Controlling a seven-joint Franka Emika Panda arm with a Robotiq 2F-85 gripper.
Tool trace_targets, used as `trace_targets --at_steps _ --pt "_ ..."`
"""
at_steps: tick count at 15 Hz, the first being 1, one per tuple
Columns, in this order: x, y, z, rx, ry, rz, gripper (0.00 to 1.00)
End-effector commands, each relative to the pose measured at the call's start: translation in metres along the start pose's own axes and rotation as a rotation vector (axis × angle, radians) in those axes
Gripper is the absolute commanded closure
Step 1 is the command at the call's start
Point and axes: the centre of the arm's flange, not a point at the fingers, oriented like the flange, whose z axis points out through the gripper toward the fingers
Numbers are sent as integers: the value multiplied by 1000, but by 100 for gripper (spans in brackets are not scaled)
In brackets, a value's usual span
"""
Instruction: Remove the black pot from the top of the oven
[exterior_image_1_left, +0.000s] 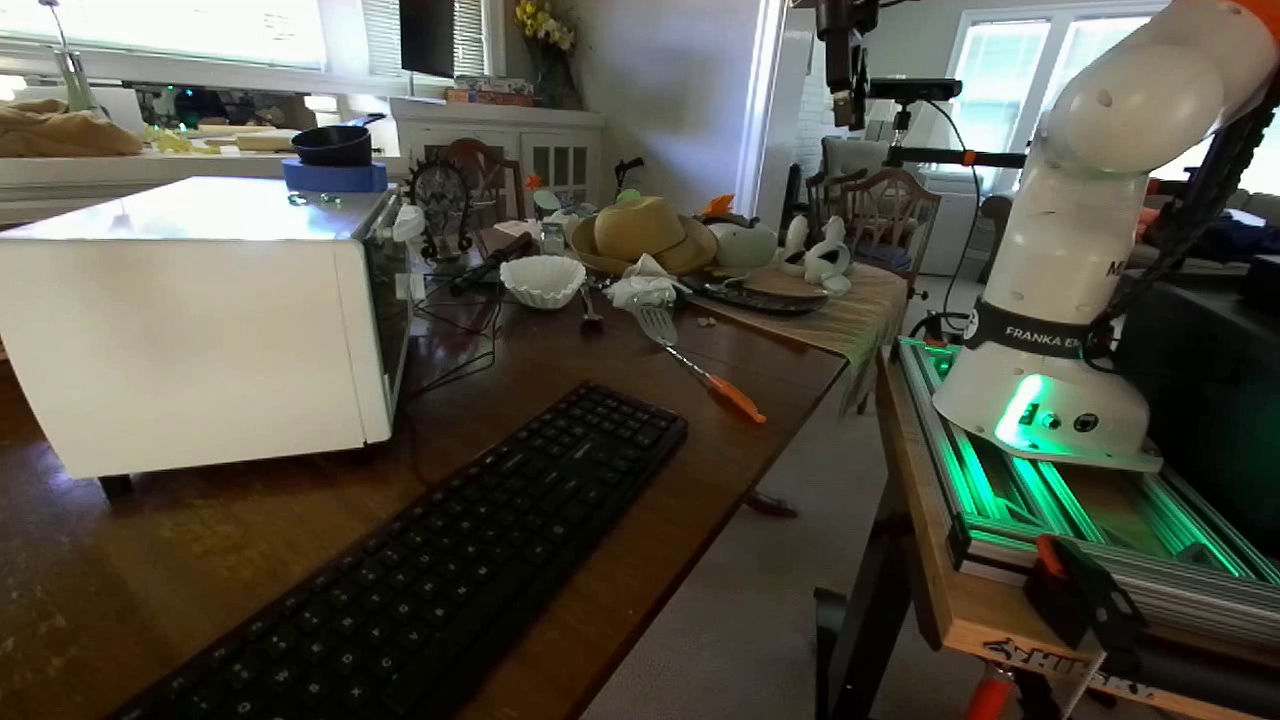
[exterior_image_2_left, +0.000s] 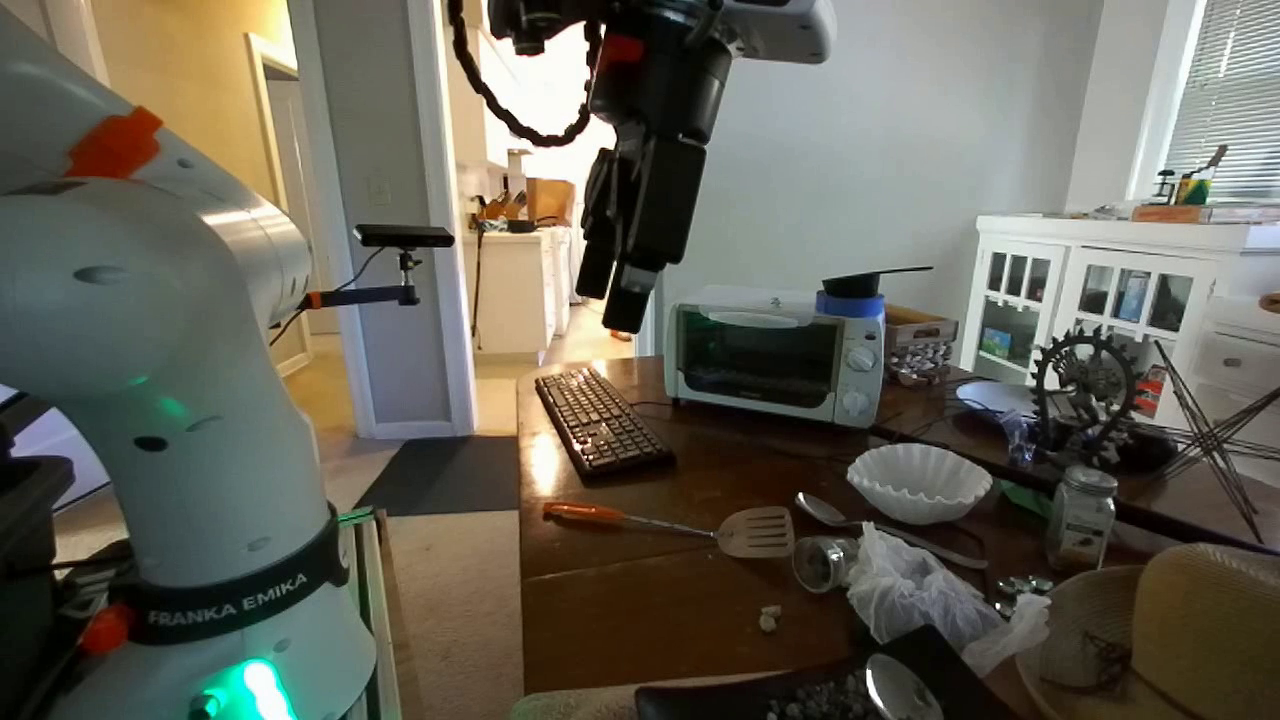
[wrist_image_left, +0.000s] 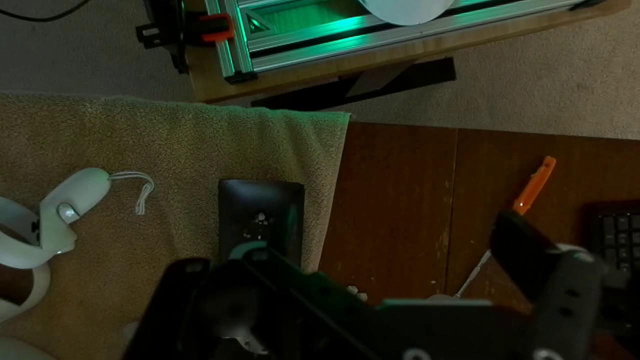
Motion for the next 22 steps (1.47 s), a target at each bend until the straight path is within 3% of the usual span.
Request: trace_targets --at_steps 1,8,13,17,22 --pt "0 0 0 0 0 0 0" --pt "0 0 0 0 0 0 0" --pt "47 -77 -35 108 40 75 0" --pt "97 -147 -72 242 177 182 0" --pt "167 -163 -114 391 396 341 0"
